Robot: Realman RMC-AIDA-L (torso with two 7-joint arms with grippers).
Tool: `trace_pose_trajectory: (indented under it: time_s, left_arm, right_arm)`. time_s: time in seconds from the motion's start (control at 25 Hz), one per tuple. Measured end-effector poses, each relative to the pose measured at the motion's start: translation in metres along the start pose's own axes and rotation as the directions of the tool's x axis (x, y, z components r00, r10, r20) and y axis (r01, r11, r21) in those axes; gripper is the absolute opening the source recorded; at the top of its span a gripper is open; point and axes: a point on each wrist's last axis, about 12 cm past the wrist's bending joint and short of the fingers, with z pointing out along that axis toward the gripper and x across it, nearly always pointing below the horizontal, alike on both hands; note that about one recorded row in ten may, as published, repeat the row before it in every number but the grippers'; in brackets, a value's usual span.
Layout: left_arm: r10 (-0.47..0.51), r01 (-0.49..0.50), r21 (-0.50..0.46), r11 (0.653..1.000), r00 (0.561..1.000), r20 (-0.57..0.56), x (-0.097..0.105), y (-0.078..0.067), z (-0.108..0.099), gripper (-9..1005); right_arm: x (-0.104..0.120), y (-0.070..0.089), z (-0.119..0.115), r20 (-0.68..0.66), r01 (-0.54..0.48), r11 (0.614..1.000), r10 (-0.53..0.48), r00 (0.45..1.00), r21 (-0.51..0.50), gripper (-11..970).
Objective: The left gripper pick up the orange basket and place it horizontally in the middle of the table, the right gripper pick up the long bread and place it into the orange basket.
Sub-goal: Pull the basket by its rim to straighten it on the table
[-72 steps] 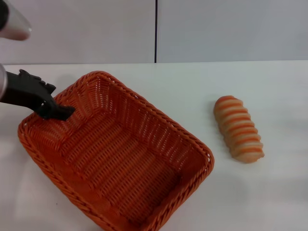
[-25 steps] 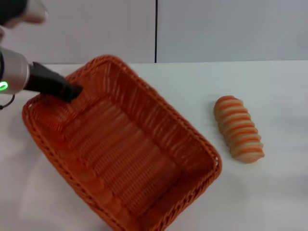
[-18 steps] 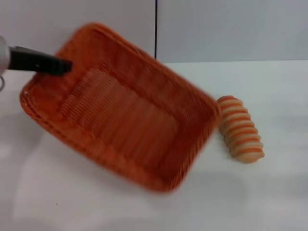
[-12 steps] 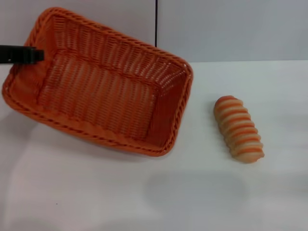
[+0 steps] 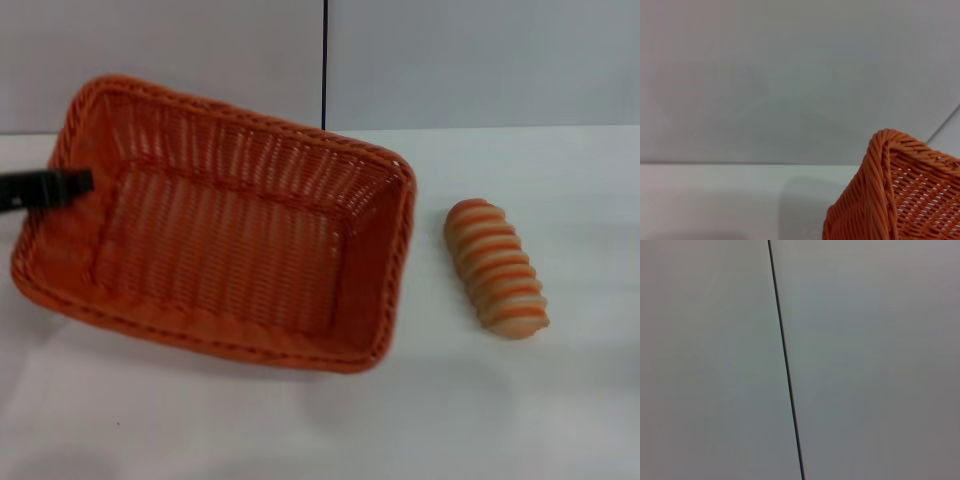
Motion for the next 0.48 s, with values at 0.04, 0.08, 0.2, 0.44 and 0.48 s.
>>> trace_pose_trajectory:
  time_s: [0.04, 0.08, 0.2, 0.44, 0.48]
  left_arm:
    - [-0.012, 0.012, 0.009, 1.0, 1.0, 0.002, 0.006, -0.001, -0.001, 175]
    - [-0.018, 0.017, 0.018, 1.0, 1.0, 0.004, 0.009, -0.003, -0.001, 175]
    - [-0.017, 0.016, 0.038, 0.999, 1.0, 0.01, 0.02, -0.012, -0.002, 175]
    - [-0.026, 0.026, 0.088, 0.996, 1.0, 0.004, 0.033, -0.027, 0.001, 201]
    - [-0.026, 0.026, 0.088, 0.996, 1.0, 0.004, 0.033, -0.027, 0.001, 205]
  right_arm:
    - [0.0, 0.001, 0.001, 0.002, -0.001, 1.0, 0.001, 1.0, -0.002, 470]
    - [0.0, 0.001, 0.002, 0.004, -0.001, 1.0, 0.001, 1.0, -0.004, 470]
    - [-0.001, 0.003, 0.005, 0.009, -0.003, 1.0, 0.003, 1.0, -0.01, 469]
    - [-0.001, 0.004, 0.007, 0.011, 0.0, 1.0, 0.0, 1.0, -0.019, 468]
    - [-0.001, 0.004, 0.007, 0.01, 0.0, 1.0, 0.0, 1.0, -0.019, 467]
